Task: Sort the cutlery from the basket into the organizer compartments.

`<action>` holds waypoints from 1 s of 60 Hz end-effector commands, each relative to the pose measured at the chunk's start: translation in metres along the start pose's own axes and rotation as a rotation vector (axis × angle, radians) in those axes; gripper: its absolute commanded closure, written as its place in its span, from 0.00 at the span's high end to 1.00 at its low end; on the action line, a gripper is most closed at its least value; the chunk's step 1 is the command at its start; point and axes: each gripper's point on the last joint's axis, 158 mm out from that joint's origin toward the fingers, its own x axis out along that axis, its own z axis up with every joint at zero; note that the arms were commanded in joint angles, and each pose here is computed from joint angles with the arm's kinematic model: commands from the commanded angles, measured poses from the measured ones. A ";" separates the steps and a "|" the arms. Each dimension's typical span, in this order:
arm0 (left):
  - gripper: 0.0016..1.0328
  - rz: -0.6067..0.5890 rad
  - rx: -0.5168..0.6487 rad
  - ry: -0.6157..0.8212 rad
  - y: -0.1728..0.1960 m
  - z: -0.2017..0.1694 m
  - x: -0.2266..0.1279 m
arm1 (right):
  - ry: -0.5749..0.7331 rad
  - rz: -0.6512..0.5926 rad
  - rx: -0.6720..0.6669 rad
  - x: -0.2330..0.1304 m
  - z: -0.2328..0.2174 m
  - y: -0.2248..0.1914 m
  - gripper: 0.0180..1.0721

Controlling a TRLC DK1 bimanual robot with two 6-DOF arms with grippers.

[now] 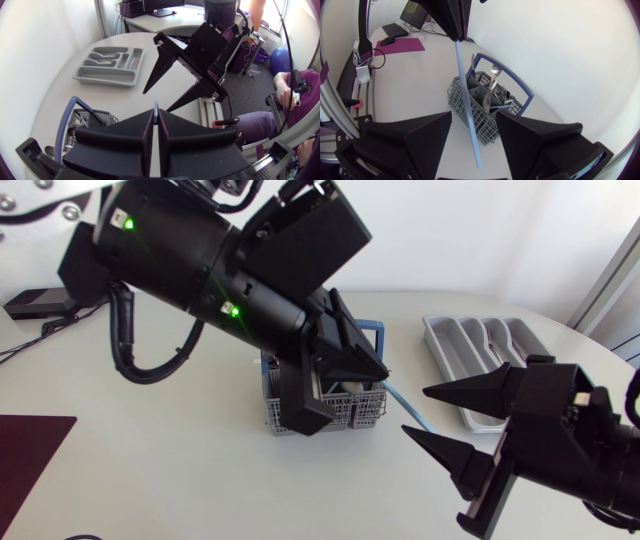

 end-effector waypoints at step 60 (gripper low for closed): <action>0.77 0.140 -0.156 -0.256 0.061 0.068 -0.045 | 0.084 0.052 0.002 0.012 -0.031 0.020 0.06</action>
